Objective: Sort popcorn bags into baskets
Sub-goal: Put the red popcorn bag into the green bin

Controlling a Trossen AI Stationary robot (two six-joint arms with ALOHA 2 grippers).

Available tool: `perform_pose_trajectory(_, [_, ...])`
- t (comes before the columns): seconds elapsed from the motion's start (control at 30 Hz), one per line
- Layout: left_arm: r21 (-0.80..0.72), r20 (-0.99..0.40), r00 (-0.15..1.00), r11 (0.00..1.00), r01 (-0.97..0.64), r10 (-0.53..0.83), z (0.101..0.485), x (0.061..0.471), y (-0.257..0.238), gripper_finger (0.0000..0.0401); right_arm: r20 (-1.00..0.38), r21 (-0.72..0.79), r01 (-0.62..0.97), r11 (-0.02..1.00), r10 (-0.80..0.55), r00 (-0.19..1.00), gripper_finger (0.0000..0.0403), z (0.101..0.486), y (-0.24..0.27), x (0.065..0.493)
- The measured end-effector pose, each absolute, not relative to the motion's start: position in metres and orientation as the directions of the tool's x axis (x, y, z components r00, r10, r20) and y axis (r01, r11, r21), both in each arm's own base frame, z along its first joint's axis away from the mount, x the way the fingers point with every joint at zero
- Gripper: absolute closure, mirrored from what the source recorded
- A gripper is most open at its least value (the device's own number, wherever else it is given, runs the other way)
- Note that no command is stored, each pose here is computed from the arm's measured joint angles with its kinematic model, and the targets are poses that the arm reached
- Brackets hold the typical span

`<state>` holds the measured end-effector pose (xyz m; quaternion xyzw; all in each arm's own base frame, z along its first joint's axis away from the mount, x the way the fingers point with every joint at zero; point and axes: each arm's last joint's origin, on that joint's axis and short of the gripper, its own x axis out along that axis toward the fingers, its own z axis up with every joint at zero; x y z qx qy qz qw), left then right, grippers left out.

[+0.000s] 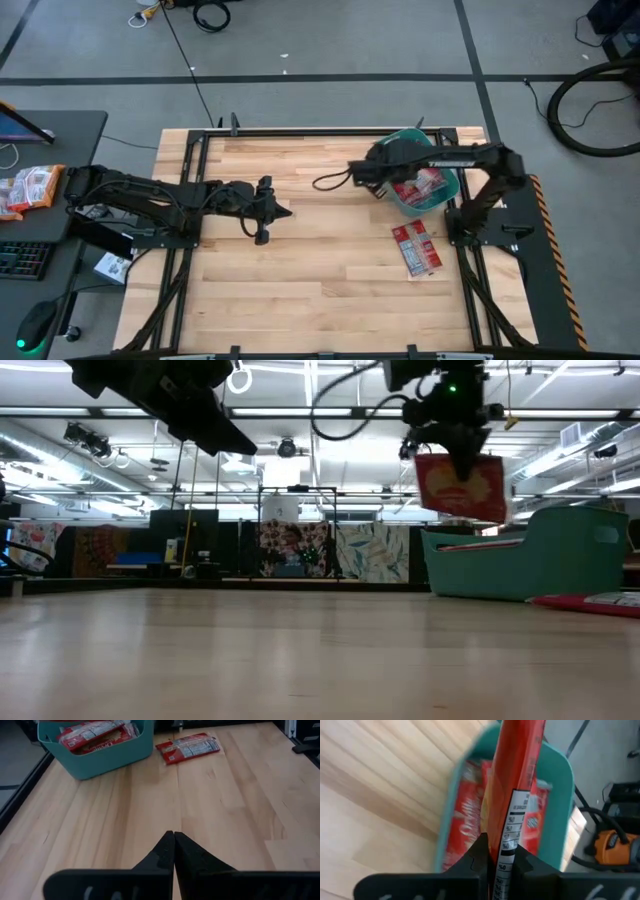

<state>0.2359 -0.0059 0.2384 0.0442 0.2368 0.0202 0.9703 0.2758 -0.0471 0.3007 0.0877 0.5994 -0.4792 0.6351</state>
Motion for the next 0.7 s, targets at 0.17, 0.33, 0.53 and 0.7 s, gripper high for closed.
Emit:
perform_pose_trajectory(0.17, [0.095,-0.46,0.886,0.995,-0.018,0.06,0.238,0.236,-0.006,0.0392,-0.844,-0.49,0.712,0.502,-0.477,-0.245,0.0373,0.292,-0.062,0.251])
perform_pose_trajectory(0.33, [0.095,-0.458,0.887,0.995,-0.018,0.06,0.238,0.236,-0.006,0.0392,-0.809,-0.556,0.705,0.44,-0.482,-0.338,0.0369,0.278,-0.081,0.236])
perform_pose_trajectory(0.53, [0.093,-0.458,0.887,0.995,-0.019,0.06,0.238,0.236,-0.006,0.0392,-0.805,-0.588,0.712,0.385,-0.365,-0.467,0.0361,0.254,-0.106,0.215])
perform_pose_trajectory(0.7, [0.096,-0.458,0.887,0.995,-0.018,0.06,0.238,0.236,-0.006,0.0392,-0.814,-0.58,0.705,0.408,-0.306,-0.493,0.0329,0.246,-0.11,0.208])
